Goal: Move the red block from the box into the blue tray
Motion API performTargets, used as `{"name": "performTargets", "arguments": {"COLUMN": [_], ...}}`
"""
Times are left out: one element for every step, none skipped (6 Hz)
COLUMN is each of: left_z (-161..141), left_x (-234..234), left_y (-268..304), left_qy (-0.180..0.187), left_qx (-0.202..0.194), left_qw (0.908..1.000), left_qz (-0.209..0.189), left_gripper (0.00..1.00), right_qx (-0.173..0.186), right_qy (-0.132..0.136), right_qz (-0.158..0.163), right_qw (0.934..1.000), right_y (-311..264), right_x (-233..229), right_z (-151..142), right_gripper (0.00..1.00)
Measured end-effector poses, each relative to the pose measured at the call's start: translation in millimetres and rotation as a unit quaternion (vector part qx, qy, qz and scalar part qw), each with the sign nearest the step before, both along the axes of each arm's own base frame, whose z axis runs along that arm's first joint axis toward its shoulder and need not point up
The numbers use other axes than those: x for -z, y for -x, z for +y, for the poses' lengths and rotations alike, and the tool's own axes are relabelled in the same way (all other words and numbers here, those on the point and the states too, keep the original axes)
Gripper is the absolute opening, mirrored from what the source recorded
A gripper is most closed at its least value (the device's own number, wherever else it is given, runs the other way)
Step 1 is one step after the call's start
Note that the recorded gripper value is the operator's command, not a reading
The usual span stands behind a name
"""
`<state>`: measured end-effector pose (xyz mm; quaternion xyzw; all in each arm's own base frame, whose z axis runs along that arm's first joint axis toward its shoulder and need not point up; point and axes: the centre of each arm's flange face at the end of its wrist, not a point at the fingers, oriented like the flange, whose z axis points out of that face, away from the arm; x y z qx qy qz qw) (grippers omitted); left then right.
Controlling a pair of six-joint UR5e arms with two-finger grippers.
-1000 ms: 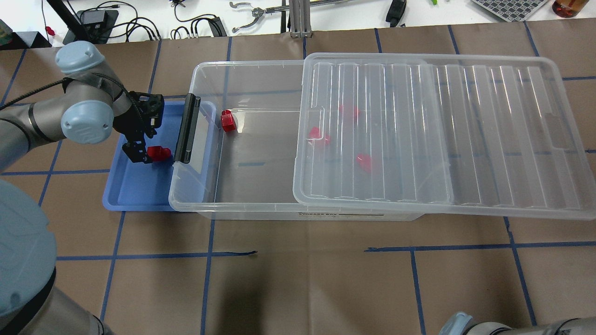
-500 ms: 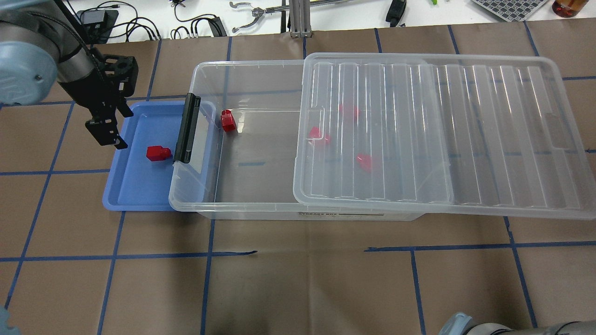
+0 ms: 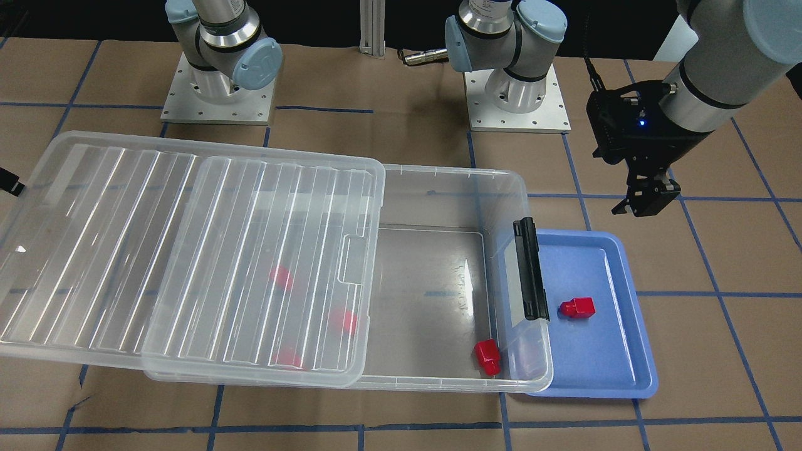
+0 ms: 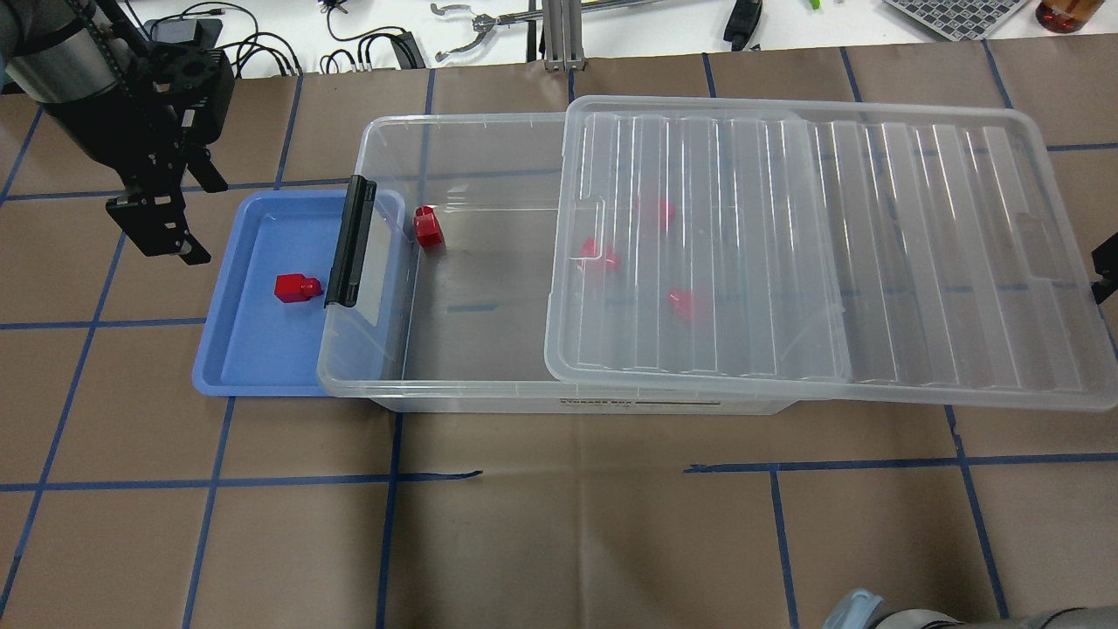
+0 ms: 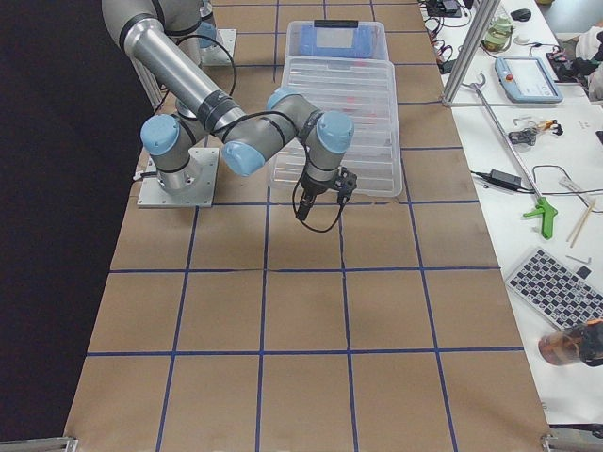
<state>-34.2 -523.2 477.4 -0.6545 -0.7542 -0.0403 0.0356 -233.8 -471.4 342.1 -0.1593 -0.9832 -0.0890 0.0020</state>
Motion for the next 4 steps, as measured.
{"name": "performTargets", "arguments": {"left_z": [6, 12, 18, 23], "left_x": [-9, -11, -16, -23], "left_y": [6, 17, 32, 45], "left_qy": [0.002, -0.004, -0.002, 0.006], "left_qx": [-0.051, -0.118, -0.202, -0.310], "left_qw": [0.9987, 0.9929, 0.9792, 0.9500], "left_qz": [-0.008, -0.015, -0.023, -0.034], "left_gripper": [0.98, 0.98, 0.98, 0.98], "right_qx": [-0.008, -0.011, -0.013, -0.020], "right_qy": [0.003, 0.006, 0.008, 0.008], "right_qz": [-0.005, -0.011, -0.015, -0.016], "right_qw": [1.0000, 0.9999, 0.9998, 0.9996], "right_y": [-9, -15, -19, -26], "right_x": [1, 2, 3, 3], "right_z": [-4, -6, -8, -11], "right_gripper": [1.00, 1.00, 1.00, 1.00]}}
